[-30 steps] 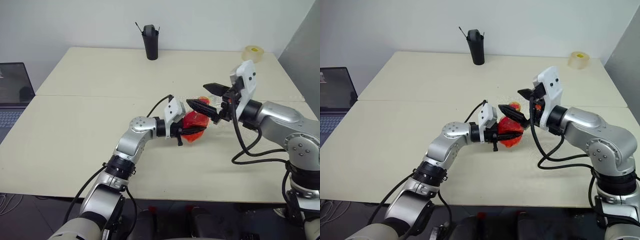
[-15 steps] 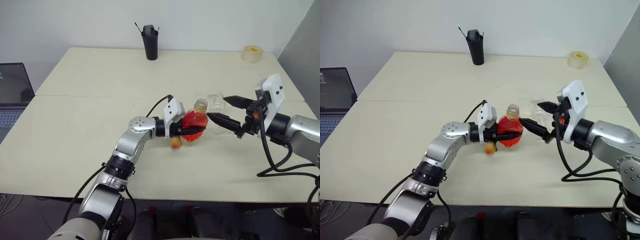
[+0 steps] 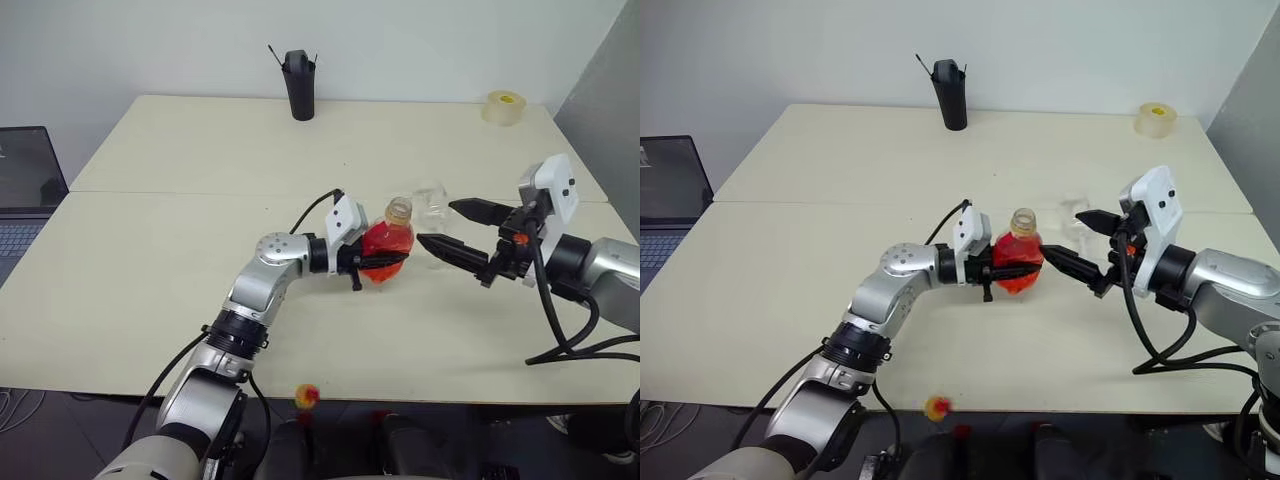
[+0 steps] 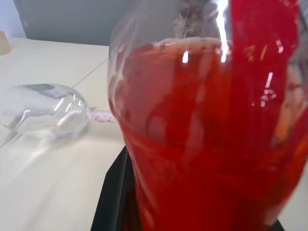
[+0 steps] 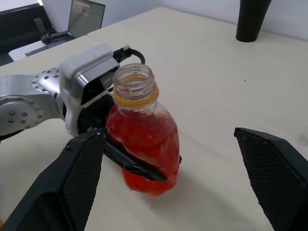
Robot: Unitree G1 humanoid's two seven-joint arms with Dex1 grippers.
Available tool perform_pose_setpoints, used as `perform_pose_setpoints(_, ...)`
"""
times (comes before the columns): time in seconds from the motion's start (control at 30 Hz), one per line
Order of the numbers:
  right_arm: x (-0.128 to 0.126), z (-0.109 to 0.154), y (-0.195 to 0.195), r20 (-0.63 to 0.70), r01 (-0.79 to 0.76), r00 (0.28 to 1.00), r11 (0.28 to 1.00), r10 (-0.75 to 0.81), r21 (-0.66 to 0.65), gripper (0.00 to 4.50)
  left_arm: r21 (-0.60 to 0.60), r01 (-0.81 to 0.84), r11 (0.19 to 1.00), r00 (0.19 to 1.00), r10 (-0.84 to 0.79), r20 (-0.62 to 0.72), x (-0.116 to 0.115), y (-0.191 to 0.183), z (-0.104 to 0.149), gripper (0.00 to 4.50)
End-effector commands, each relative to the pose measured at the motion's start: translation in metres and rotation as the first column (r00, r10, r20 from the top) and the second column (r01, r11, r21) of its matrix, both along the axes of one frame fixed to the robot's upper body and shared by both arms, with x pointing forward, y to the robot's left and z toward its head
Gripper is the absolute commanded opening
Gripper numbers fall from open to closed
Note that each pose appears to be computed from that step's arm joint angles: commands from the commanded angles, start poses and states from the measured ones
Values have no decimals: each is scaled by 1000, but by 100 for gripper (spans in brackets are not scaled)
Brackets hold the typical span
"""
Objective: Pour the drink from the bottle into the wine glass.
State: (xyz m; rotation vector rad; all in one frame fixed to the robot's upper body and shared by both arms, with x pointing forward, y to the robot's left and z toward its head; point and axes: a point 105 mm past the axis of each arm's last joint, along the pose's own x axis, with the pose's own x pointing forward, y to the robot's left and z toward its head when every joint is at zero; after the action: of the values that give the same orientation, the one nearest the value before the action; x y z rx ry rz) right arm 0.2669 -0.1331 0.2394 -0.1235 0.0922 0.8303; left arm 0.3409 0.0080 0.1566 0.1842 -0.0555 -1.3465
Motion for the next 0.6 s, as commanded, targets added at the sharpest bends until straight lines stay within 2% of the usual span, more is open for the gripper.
perform_pose_setpoints(0.03,-2,5,5,33,-6,999,1000,6,3,450,-73,-103,992,992,108,71,20,9,25,92)
perform_pose_setpoints(0.2,-5,1,16,19,-41,999,999,41,16,450,-182,-333,925,941,340,4,56,40,42,92)
perform_pose_setpoints(0.33,-5,0,36,17,-99,995,994,98,43,450,-222,-586,779,801,598,-18,85,92,44,92)
perform_pose_setpoints(0.5,20,-7,63,25,-67,998,997,66,40,450,-210,-783,585,601,799,-15,91,151,32,92)
perform_pose_setpoints(0.6,32,-16,68,28,-33,999,999,33,-8,450,-202,-832,517,530,848,-13,87,169,25,92)
